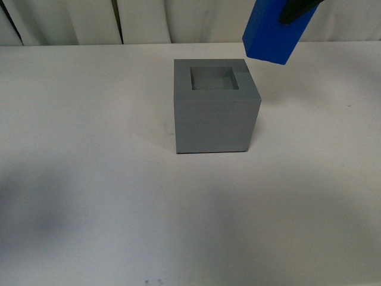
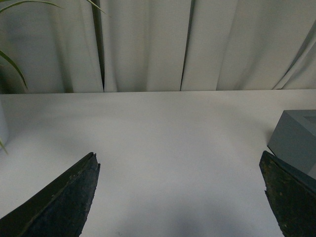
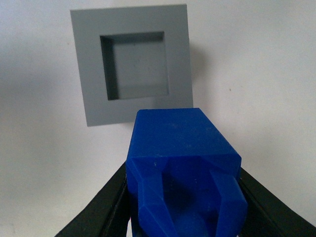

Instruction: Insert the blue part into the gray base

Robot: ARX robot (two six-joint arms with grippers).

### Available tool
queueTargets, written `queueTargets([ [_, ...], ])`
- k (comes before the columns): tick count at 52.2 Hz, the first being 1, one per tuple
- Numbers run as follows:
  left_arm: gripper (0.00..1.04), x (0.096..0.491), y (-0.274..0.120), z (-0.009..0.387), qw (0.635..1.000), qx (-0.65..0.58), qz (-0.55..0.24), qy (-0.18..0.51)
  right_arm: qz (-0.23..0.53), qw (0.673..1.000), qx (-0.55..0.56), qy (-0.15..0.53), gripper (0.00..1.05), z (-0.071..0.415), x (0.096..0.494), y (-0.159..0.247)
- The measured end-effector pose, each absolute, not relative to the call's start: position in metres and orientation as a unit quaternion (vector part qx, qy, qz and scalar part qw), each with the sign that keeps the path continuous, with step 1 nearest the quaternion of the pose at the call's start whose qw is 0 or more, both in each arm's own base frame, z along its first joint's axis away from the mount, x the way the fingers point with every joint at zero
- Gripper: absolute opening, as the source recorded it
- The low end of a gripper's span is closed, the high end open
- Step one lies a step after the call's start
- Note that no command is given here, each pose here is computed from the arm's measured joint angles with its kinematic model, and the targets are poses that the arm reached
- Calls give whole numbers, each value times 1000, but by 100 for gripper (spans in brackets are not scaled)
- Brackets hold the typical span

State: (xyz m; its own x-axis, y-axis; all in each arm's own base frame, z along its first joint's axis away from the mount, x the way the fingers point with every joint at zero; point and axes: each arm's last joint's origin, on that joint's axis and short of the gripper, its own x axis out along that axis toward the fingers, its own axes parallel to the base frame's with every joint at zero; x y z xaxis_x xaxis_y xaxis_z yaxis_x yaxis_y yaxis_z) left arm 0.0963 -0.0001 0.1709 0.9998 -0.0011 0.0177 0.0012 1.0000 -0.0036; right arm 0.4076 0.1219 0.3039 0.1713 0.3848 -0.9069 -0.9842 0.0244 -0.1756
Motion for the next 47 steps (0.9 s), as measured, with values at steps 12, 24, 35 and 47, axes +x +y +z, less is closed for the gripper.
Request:
queueTargets([
  [12,99,96,0,171,1000,-2,-1,-9,560,613,-445,335,47,299,397,155],
  [24,99,96,0,171,1000,-2,-1,-9,572,601,-449,332,47,293,386,182],
  [35,99,96,0,171,1000,-2,-1,-9,565,602,-451,338,47,292,386,184],
  [47,99,96,0,171,1000,-2,-1,-9,563,601,-454,341,47,289,386,184],
])
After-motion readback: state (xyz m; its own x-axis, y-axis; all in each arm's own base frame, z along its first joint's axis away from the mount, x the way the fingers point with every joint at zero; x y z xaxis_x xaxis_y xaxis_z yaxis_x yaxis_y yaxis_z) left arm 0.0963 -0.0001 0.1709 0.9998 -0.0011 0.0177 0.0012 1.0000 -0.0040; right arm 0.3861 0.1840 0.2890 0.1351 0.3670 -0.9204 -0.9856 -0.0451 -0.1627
